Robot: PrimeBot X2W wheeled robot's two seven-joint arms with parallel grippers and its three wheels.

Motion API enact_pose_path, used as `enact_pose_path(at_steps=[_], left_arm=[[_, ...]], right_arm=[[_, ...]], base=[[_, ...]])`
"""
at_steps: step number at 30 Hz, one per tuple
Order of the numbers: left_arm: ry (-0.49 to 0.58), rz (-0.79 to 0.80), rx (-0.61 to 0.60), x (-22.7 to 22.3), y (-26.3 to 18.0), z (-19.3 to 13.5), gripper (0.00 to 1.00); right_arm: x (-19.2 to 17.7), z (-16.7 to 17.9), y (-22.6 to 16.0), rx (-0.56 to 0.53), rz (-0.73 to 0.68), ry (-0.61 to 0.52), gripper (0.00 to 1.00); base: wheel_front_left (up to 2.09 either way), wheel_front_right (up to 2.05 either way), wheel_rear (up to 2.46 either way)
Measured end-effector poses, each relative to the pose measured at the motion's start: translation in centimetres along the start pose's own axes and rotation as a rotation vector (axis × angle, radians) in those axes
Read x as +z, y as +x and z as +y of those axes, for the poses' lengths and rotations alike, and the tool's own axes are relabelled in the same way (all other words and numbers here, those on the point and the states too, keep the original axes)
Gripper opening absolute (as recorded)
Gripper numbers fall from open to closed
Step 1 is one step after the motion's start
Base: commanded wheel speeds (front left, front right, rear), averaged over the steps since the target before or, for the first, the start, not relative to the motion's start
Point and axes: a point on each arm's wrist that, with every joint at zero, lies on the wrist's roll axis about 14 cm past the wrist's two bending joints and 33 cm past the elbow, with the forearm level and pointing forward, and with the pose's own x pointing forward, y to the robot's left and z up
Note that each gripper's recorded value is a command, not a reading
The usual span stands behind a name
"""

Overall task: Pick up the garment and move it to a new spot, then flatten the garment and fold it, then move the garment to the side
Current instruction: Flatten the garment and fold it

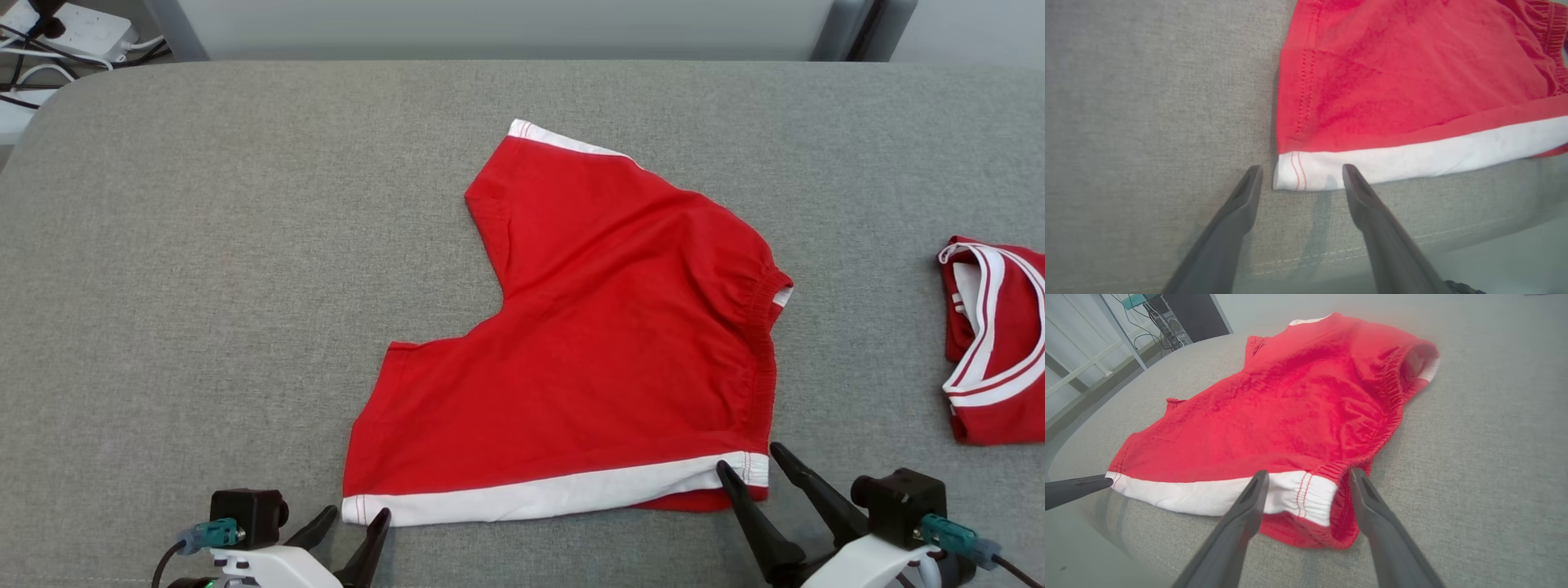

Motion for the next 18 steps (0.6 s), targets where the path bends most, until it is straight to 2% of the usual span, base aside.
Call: enact_pose_path(at_steps=[6, 7, 8, 9, 18], left_arm=[[-0.011, 0.005, -0.016, 0.0, 0.5, 0.0, 1.00], [-0.019, 0.006, -0.022, -0.1, 0.6, -0.1, 0.74], [-0.030, 0.013, -0.029, -0.3, 0.7, -0.3, 0.17], [-0.047, 0.022, -0.036, -0.6, 0.8, -0.4, 0.00], [-0.054, 0.030, -0.067, -0.5, 1.2, -0.9, 0.00]], right_arm=[[-0.6, 0.2, 0.3, 0.013, 0.023, 0.015, 1.00], [-0.5, 0.2, 0.4, 0.015, 0.021, 0.015, 0.49], [-0.6, 0.3, 0.5, 0.017, 0.023, 0.019, 0.34], [-0.7, 0.3, 0.5, 0.019, 0.025, 0.025, 0.00], [-1.2, 0.2, 0.5, 0.024, 0.045, 0.041, 0.00]], base=[[0.00, 0.00, 0.00], [0.00, 0.00, 0.00], [0.00, 0.00, 0.00], [0.00, 0.00, 0.00], [0.00, 0.00, 0.00]])
